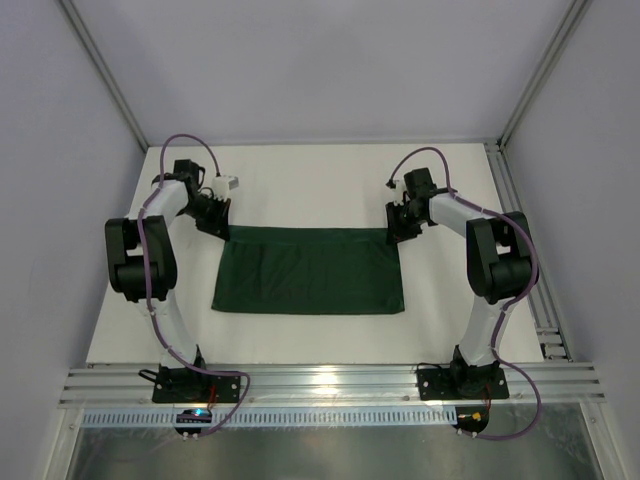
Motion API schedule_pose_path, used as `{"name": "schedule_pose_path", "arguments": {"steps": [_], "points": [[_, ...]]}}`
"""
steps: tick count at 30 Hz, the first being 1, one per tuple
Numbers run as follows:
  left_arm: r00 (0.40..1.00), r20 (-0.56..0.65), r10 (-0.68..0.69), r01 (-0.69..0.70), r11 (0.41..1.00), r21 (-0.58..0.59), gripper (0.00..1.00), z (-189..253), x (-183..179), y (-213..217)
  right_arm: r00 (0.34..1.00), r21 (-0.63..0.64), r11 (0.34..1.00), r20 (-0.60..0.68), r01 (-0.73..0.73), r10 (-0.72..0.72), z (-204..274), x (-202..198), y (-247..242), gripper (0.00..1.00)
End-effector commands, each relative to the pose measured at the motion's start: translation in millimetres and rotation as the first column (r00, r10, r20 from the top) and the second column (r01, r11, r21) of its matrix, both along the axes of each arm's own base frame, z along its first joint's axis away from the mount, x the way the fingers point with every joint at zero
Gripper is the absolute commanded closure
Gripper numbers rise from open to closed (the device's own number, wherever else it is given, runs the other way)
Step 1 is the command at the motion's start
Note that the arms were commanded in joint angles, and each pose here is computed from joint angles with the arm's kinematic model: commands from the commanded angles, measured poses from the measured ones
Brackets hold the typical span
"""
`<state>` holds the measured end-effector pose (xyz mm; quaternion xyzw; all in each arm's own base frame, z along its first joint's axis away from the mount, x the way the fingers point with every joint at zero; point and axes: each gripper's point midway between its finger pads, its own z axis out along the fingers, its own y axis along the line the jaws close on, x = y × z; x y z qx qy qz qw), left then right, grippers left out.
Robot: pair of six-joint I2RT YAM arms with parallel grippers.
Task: Fold the napkin into a case and place the utensils inside
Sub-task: Smooth out the rectangle-folded napkin at the center of the board.
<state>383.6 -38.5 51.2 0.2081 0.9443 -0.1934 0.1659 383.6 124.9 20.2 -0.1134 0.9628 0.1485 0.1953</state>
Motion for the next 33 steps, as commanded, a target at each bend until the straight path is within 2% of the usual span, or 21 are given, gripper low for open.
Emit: {"name": "schedule_pose_path", "arguments": {"steps": [1,2,7,11,20,33], "points": [[1.000,0.030,0.003,-0.002,1.000,-0.023,1.00,16,0,-2,1.000,0.010,1.000,0.012,-0.010,0.010,-2,6,5,0.72],[1.000,0.028,0.003,-0.003,1.000,-0.025,1.00,16,0,-2,1.000,0.011,1.000,0.015,-0.010,0.010,-1,7,5,0.74],[0.999,0.032,0.004,-0.003,1.000,-0.028,1.00,17,1,-3,1.000,0.001,1.000,0.013,-0.006,0.006,-2,7,3,0.96],[0.999,0.039,0.002,0.000,0.999,-0.049,1.00,23,1,-5,1.000,-0.006,1.000,0.029,0.001,0.000,2,9,1,0.96],[0.998,0.053,0.017,-0.013,0.997,-0.075,1.00,33,4,-5,0.988,0.018,1.000,0.155,0.001,-0.004,38,24,4,0.96],[0.996,0.080,0.037,-0.029,0.994,-0.106,1.00,43,13,-5,0.977,0.066,0.996,0.203,0.058,-0.071,56,39,-3,0.96]]}}
